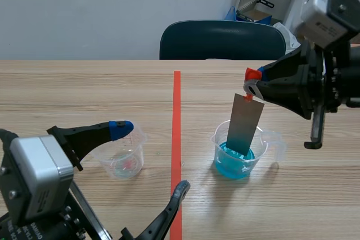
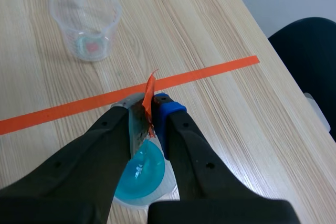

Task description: Do the redox reaction experiment

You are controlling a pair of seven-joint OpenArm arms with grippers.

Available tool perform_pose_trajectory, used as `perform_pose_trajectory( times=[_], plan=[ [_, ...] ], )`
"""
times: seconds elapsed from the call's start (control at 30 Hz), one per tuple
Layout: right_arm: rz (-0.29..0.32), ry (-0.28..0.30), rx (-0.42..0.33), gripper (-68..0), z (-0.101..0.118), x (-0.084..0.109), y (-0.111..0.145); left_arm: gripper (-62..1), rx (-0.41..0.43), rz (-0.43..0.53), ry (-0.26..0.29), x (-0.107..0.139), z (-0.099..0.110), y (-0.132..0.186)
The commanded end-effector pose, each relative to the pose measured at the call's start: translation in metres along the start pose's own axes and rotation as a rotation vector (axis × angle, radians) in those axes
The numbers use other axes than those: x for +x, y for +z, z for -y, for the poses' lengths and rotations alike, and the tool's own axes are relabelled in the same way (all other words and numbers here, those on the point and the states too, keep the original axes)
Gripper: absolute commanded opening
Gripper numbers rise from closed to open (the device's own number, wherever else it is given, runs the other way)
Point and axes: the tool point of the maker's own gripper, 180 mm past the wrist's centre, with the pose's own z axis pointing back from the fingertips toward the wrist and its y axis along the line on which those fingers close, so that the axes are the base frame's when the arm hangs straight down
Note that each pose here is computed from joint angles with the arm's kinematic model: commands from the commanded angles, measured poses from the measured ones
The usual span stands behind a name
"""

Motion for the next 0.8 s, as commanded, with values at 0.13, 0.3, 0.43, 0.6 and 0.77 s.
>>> perform_pose_trajectory(
  times=[0.13, 0.3, 0.43, 0.6, 0.77],
  plan=[
    [0.038, 0.038, 0.038, -67.1, -0.003, 0.026, 0.008, 1.4, 0.000, 0.034, 0.003, 0.009, 0.001, -0.002],
    [0.039, 0.056, 0.075, -66.9, -0.009, 0.039, 0.014, 1.4, 0.000, 0.034, 0.004, 0.009, 0.001, -0.002],
    [0.043, 0.076, 0.098, -66.9, -0.014, 0.049, 0.018, 1.4, 0.000, 0.034, 0.004, 0.009, 0.001, -0.002],
    [0.061, 0.092, 0.095, -66.9, -0.010, 0.062, 0.024, 1.4, 0.000, 0.033, 0.004, 0.009, 0.001, -0.002],
    [0.063, 0.116, 0.086, -66.9, -0.006, 0.073, 0.030, 1.4, 0.000, 0.033, 0.004, 0.009, 0.001, -0.002]
  ],
)
